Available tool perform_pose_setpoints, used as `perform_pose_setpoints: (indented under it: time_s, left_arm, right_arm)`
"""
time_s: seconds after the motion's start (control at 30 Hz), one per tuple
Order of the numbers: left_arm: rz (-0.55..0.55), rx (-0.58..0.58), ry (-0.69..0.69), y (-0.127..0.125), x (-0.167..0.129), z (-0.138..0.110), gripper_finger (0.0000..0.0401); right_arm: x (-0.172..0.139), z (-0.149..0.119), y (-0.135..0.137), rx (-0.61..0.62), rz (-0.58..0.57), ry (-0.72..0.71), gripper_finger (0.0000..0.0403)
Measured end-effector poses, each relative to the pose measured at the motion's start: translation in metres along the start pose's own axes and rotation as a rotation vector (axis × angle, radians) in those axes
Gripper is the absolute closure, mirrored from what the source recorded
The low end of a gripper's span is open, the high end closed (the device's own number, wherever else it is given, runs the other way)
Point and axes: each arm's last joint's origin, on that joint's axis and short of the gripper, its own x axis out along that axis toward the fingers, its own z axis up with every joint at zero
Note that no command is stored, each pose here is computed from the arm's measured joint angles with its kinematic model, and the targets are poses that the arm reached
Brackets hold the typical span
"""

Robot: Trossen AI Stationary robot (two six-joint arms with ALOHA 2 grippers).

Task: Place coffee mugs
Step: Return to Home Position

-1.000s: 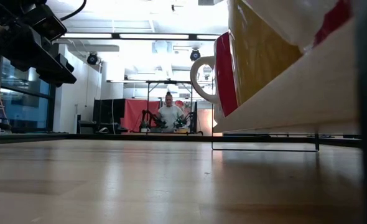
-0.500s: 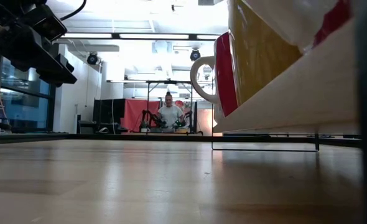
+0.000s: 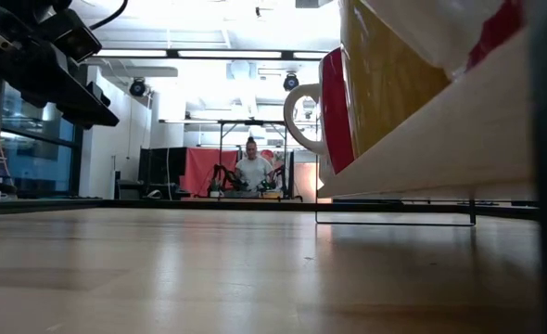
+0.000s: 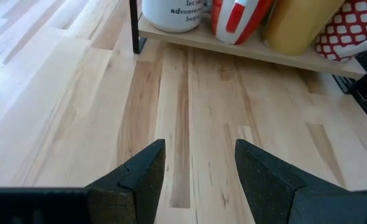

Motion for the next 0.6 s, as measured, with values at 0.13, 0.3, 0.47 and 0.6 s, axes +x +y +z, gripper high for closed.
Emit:
perform_pose_setpoints:
  time_s: [0.13,0.3,0.47,0.6]
  left_arm:
    - [0.0,0.0,0.0,0.0,0.0,0.0,0.0217]
    - [0.01,-0.001,-0.002,0.0,0.0,0.0,0.0217]
    - [0.019,-0.001,-0.004,0.001,0.0,0.0,0.0217]
    - [0.019,-0.001,-0.004,0.001,0.0,0.0,0.0217]
  right_arm:
    - [0.009,-0.026,-0.014,0.064,0.083,0.035,0.0403]
    - [0.004,-0.064,-0.048,0.094,0.249,-0.11,0.0403]
    - [-0.001,-0.113,-0.088,0.161,0.46,-0.275,0.0403]
    - [0.0,-0.146,-0.108,0.203,0.655,-0.458,0.0403]
